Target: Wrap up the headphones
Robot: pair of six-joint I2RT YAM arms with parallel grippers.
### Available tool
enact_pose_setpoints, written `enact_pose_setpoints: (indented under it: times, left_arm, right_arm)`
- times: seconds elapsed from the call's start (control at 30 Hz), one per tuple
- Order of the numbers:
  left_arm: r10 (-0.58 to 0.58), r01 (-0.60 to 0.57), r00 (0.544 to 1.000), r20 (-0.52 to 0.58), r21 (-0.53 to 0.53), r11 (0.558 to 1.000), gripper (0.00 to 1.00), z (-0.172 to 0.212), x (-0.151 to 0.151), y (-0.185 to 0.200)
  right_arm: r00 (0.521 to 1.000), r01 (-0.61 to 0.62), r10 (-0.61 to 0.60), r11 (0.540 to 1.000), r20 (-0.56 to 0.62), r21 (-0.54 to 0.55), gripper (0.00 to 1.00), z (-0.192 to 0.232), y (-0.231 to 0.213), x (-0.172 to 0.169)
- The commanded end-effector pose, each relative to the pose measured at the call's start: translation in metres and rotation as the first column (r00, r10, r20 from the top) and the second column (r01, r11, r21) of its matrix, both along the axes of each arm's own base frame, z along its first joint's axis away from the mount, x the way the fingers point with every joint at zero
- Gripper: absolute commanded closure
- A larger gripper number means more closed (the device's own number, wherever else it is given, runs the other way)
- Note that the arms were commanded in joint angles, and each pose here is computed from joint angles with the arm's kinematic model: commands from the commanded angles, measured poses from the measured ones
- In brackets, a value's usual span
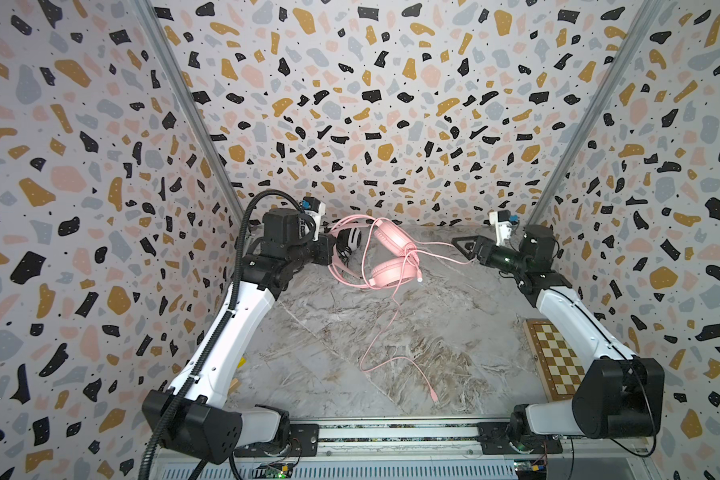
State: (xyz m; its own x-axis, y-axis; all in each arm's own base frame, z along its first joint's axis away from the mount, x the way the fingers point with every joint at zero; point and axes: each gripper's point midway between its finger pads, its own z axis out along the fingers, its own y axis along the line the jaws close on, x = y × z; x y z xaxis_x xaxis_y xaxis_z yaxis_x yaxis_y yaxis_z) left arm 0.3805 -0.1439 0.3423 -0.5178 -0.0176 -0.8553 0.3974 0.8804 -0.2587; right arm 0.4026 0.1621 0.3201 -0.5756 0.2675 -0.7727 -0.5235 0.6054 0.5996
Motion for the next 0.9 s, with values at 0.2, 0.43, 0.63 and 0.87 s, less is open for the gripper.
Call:
enact_pose_setpoints:
  times: [0.2, 0.43, 0.63, 0.87]
  left_arm:
    - [-0.017, 0.025, 0.994, 0.103, -0.084, 0.996, 1.0, 0.039, 0.003, -0.007]
    - [0.026, -0.023, 0.997, 0.072, -0.036, 0.999, 1.0, 0.03, 0.01, 0.002]
    - [0.094, -0.093, 0.994, 0.058, -0.022, 0.995, 1.0, 0.035, 0.021, 0.014]
    - [0.092, -0.089, 0.993, 0.072, -0.044, 0.995, 1.0, 0.048, 0.023, 0.014]
  right_arm:
    - [0.996, 0.087, -0.08, 0.969, 0.038, -0.23, 0.01, -0.005, 0.005, -0.002]
    - [0.989, -0.034, 0.053, 0.989, 0.136, -0.142, 0.05, 0.029, 0.023, -0.028]
    - [0.98, -0.101, 0.127, 0.981, 0.151, -0.169, 0.09, -0.01, 0.042, -0.081]
    - [0.944, -0.196, 0.236, 0.963, 0.23, -0.185, 0.09, -0.054, 0.076, -0.128]
